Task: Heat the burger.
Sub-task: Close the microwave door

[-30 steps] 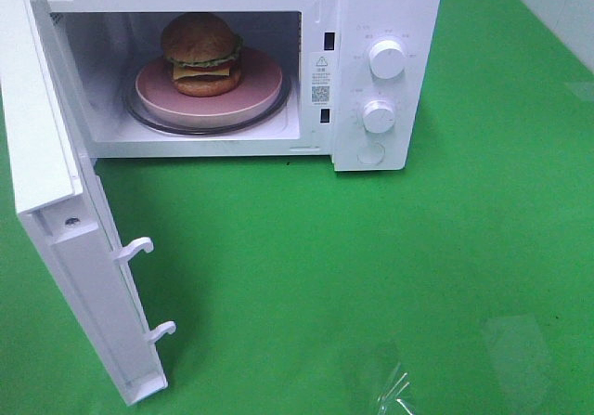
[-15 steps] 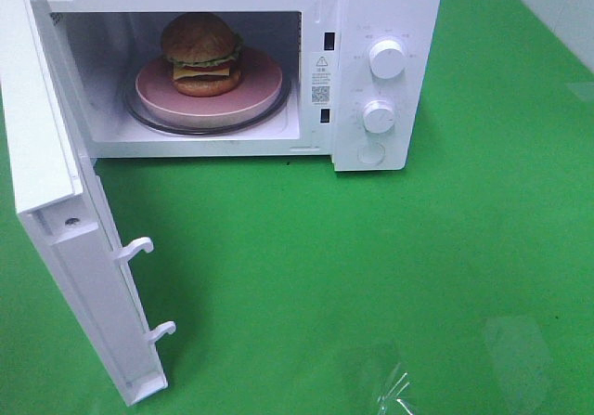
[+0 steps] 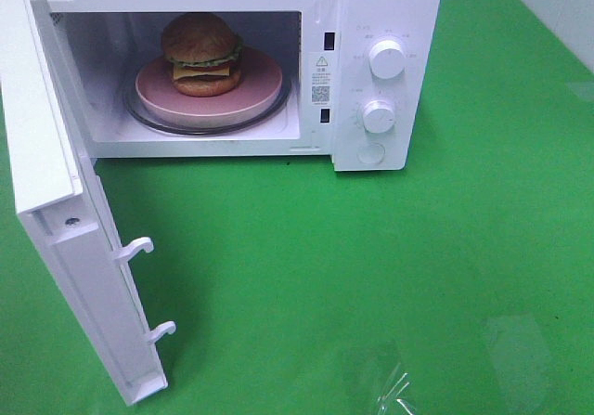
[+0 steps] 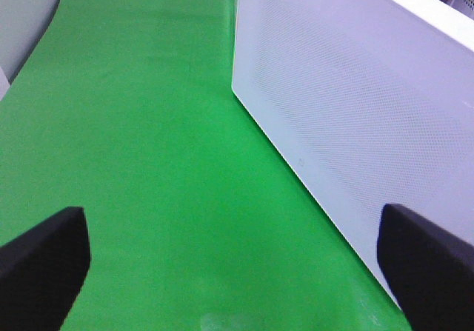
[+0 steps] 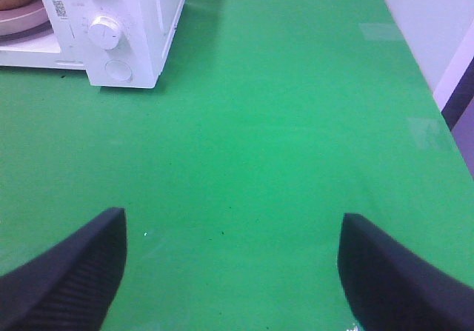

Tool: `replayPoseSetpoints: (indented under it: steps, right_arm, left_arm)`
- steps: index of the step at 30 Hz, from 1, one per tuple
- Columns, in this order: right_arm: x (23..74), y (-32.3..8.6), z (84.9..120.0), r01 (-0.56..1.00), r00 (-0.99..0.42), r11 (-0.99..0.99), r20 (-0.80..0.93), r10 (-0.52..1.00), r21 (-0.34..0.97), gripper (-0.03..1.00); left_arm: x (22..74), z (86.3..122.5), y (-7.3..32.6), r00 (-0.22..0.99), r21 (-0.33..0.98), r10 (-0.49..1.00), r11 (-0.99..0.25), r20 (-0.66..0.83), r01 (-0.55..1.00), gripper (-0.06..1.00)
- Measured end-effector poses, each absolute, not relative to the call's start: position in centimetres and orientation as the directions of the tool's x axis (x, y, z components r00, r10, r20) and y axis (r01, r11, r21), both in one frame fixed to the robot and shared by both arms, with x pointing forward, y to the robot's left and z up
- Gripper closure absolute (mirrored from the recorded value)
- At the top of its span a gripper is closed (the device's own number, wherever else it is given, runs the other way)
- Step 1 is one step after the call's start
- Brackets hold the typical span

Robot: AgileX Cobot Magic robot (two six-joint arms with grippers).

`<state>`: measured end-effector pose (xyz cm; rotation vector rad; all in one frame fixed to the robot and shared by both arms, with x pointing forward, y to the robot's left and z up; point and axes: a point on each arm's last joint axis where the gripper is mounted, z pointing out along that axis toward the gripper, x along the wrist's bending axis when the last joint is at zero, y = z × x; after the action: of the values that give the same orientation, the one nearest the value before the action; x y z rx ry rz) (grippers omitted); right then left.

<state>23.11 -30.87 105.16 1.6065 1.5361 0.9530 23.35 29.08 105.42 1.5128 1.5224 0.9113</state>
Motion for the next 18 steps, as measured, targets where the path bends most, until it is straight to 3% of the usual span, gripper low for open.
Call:
replayPoseSetpoints:
  steps: [13, 18]
  right_arm:
    - [23.1, -30.9, 105.2, 0.477, 0.022, -0.044, 0.038, 0.999, 0.878, 0.21]
    - [23.1, -30.9, 105.2, 0.477, 0.022, -0.044, 0.038, 0.999, 0.878, 0.21]
  left_arm:
    - [23.3, 105.6, 29.1, 0.013, 0.905, 0.998, 0.048, -0.059, 0.423, -0.03]
    - [23.4, 107.4, 29.2, -0.002, 0.951, 0.997, 0.078, -0.081, 0.299, 0.01]
